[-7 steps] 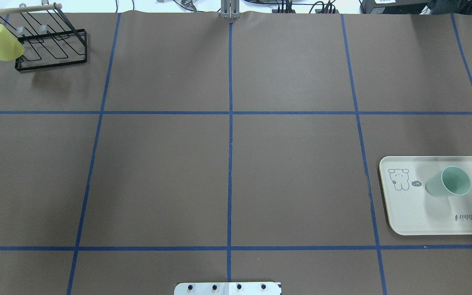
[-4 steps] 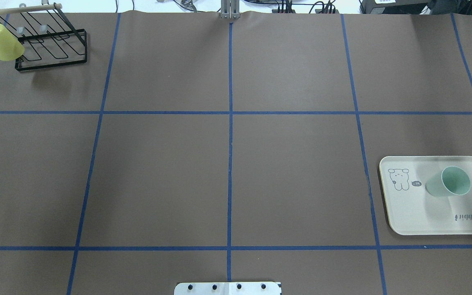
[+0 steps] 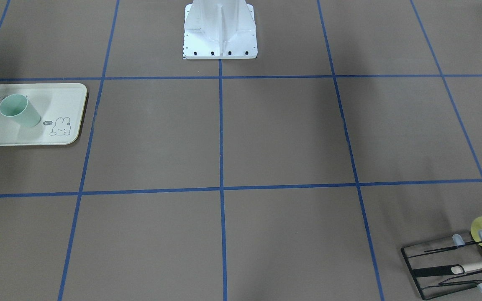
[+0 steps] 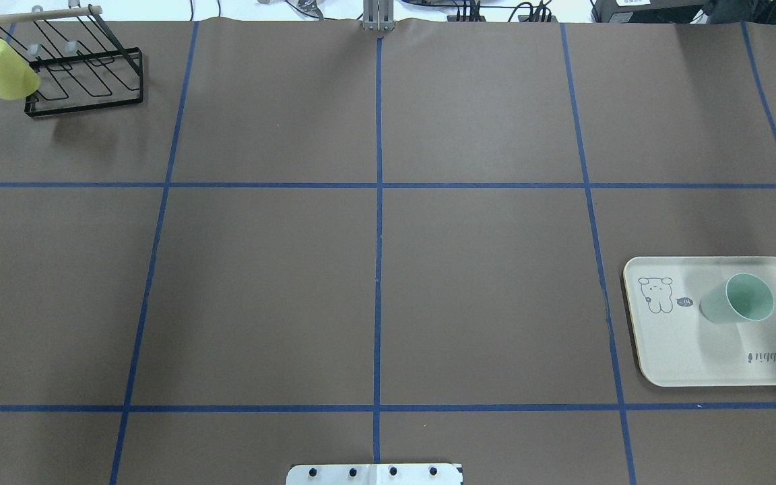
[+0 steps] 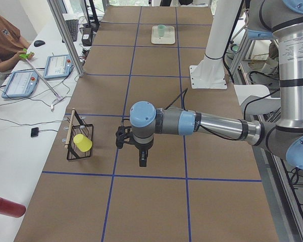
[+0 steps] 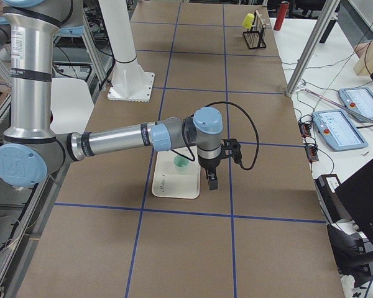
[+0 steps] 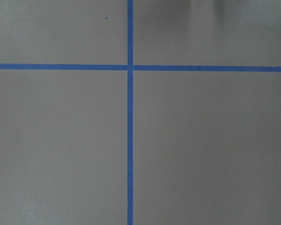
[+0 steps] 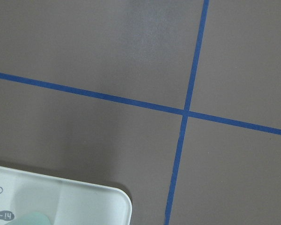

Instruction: Left arm grabs green cup and hands to right arm on tray

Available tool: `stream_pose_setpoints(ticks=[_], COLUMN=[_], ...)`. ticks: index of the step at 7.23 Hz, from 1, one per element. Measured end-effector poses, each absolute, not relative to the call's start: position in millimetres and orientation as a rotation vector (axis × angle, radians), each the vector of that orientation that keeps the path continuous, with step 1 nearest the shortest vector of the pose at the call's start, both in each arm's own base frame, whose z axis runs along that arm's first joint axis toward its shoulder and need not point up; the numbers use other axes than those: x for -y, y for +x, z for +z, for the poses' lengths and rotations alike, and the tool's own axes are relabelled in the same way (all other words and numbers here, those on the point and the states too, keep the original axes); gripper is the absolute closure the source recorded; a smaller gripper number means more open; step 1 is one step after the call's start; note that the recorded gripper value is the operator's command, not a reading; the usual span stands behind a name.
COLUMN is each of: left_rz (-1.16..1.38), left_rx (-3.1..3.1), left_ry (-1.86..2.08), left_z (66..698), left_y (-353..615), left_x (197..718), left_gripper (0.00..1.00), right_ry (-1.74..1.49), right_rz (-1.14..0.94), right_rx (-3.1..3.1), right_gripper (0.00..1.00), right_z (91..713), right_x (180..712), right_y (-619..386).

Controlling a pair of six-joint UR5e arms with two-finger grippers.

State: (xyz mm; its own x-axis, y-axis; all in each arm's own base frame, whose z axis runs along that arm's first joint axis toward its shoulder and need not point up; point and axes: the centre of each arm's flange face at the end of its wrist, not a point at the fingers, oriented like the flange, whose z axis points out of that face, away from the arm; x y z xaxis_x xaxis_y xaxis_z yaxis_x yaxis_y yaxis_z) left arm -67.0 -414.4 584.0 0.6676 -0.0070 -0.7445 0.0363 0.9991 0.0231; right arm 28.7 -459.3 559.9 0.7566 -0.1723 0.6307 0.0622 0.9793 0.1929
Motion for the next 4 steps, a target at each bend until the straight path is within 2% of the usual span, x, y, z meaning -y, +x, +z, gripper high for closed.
stream_pose_setpoints(ticks=[4], left_rz=[-0.028], left_rx=[-0.84], left_ry=[0.038], left_z=[581.4], left_y=[-66.6], left_x=[414.3], left_gripper=[0.0], right_ry=[0.146], right_rz=[-0.117], right_rx=[0.748], right_gripper=[0.0], right_z=[561.6], right_x=[455.0], right_y=[26.6])
